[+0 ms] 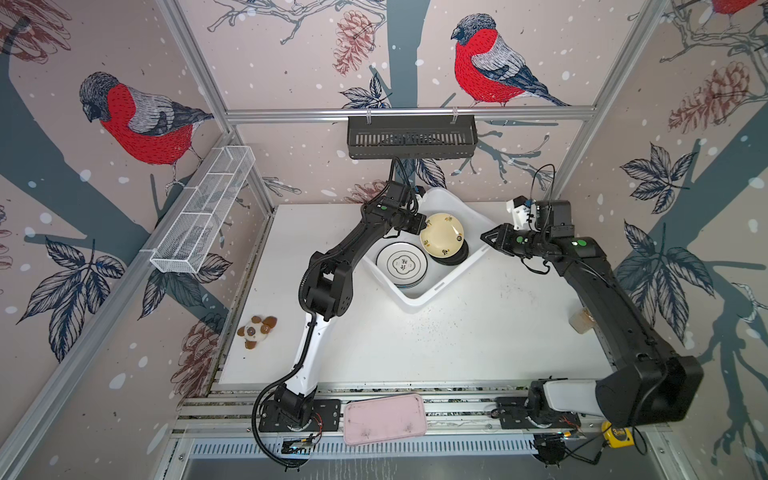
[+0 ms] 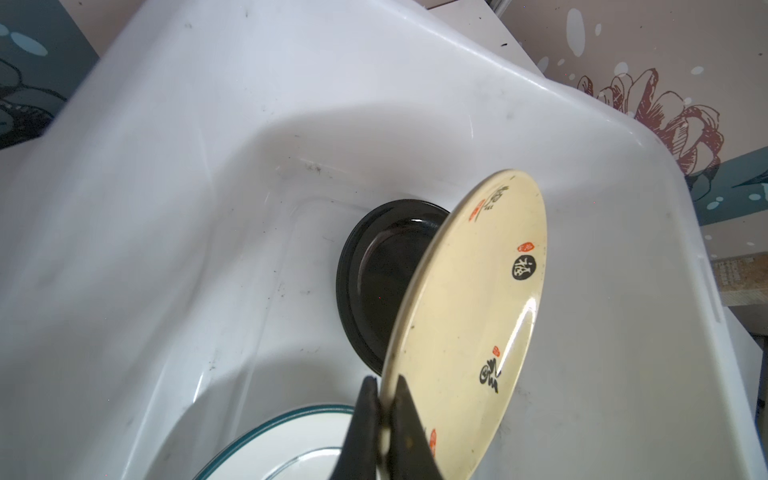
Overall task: Place the plates into the plastic bin on the countertop
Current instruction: 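Carry the cream plate over the black plate in the bin with the left gripper, then lower the cream plate onto the black plate with the left gripper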
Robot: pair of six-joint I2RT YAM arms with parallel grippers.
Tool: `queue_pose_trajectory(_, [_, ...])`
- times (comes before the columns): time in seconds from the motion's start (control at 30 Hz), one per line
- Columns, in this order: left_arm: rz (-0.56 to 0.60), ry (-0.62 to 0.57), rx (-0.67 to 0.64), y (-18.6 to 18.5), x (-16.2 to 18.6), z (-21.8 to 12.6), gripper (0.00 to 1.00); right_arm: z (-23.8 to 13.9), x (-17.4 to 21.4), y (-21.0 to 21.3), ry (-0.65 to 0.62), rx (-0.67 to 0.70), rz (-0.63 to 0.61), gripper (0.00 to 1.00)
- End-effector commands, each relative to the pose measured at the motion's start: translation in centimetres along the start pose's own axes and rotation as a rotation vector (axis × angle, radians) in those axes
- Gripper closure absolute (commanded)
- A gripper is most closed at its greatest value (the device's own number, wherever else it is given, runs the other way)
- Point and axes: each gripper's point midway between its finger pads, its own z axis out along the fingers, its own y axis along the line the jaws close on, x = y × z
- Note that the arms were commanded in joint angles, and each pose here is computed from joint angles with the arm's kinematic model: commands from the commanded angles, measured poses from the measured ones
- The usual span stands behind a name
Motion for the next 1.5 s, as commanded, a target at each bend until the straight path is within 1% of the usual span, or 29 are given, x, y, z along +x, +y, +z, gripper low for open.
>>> queue_pose_trajectory(0.0, [-0.023,-0.053,0.006,-0.1,-1.2,0.9,1.00,-0.3,0.1,-0.1,-0.009,0.017,0.024,0.74])
queue_pose_trajectory(0.27, [-0.054,-0.034,0.011,0.2,0.0,2.8,1.00,-1.1,0.8,-0.1,-0.004,0.032,0.037,0.74])
queue_pose_trajectory(0.67, [-0.077,-0.019,0.020,0.4,1.1,5.1,1.00,-0.7,1.3,-0.4,0.013,0.035,0.059,0.74])
queue_pose_trajectory(1.37, [-0.074,-0.008,0.025,0.9,1.8,6.5,1.00,0.0,1.5,-0.2,0.023,0.031,0.066,0.74])
queue_pose_trajectory(1.47, [-0.072,-0.004,0.022,1.0,2.0,6.7,0.99,0.0,1.5,-0.2,0.024,0.033,0.067,0.74])
